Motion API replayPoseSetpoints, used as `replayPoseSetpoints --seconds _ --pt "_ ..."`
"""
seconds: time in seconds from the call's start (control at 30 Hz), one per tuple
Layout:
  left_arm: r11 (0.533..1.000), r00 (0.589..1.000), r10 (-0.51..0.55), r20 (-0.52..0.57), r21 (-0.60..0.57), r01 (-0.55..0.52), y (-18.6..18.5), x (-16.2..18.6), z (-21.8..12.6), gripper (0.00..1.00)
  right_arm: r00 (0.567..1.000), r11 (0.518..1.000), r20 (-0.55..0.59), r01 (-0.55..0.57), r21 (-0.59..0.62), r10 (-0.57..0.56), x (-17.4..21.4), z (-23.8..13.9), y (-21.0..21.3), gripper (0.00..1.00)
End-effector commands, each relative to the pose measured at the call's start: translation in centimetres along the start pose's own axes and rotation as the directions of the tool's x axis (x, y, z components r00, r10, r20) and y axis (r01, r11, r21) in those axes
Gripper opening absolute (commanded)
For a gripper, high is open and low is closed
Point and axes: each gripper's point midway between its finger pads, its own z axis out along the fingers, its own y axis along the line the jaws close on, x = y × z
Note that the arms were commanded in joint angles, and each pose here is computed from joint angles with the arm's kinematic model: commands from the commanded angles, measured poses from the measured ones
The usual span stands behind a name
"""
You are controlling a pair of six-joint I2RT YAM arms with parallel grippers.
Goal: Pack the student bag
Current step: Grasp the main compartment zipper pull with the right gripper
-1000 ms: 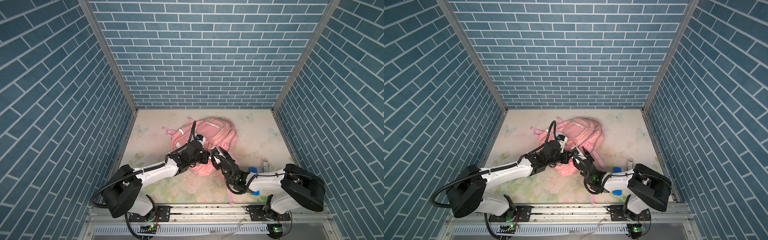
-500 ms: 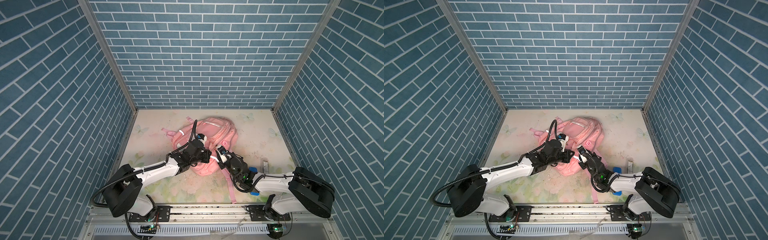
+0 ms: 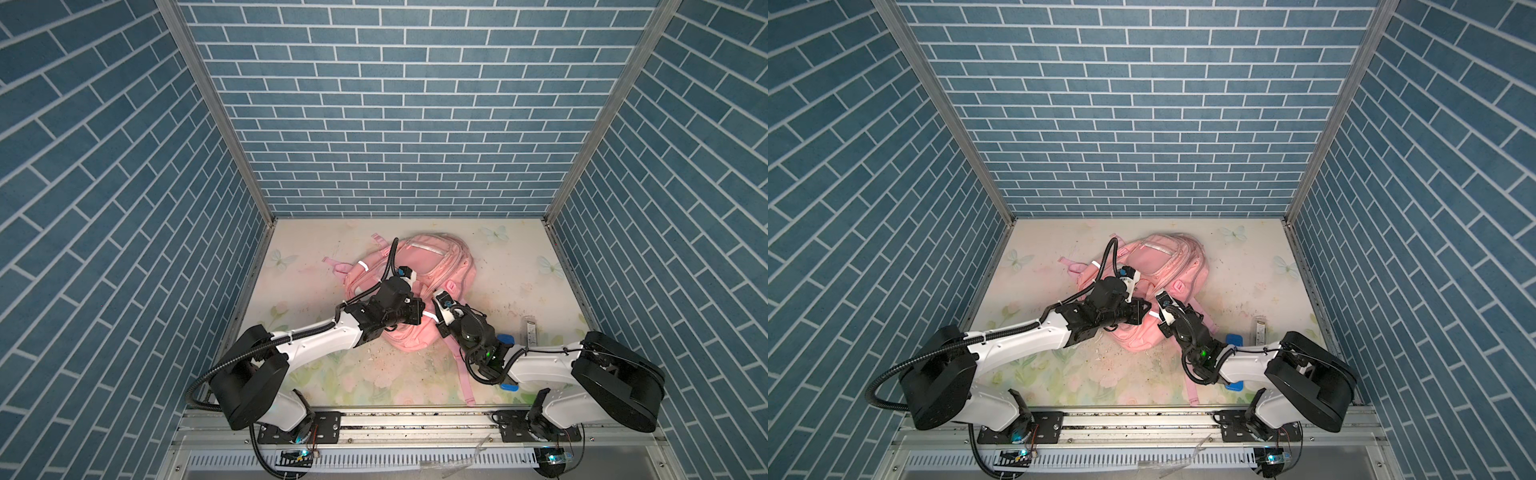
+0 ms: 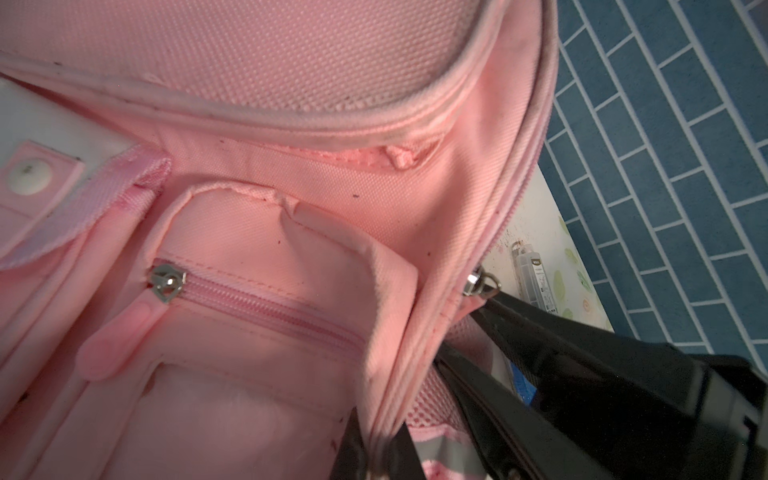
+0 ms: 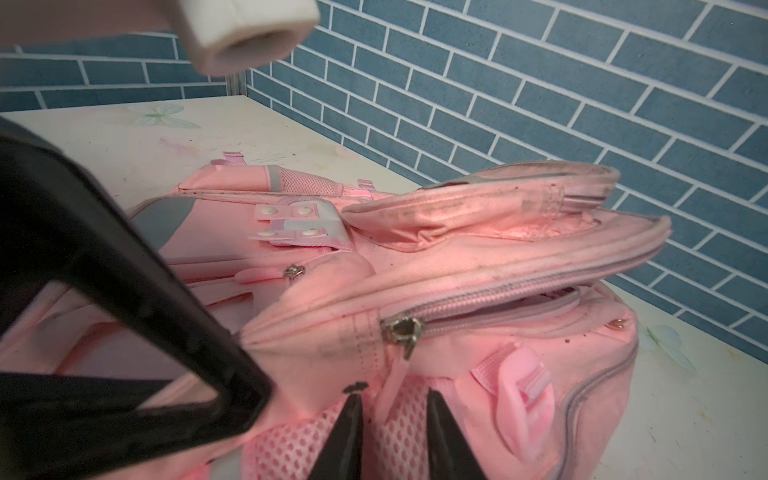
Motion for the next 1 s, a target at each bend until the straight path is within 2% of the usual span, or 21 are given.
replayPoseSetpoints --seconds 0.0,0.3,0.67,0.97 --pt "0.991 0.992 0.004 0.125 0.129 -0.02 -4.2 -4.1 -1.2 0.0 0.998 0.998 0.032 -0.061 0.02 0.061 -1.4 0.6 -0.8 0.22" --pt "0.992 0.994 0.015 0.112 0.121 -0.028 -4.1 -3.9 -1.1 0.0 0.998 0.99 0.05 -0.025 -0.141 0.032 -2.1 0.6 1.5 0.19" --pt "0.993 0.994 0.028 0.106 0.108 -0.04 -4.0 -3.7 -1.3 0.0 0.998 0.995 -0.005 -0.061 -0.081 0.061 -1.7 1.6 0.4 0.07" --pt "0.992 0.99 0.11 0.087 0.053 -0.115 -3.0 -3.1 -1.9 0.0 0.998 0.991 -0.007 -0.066 -0.117 0.066 -1.3 0.3 0.5 0.0"
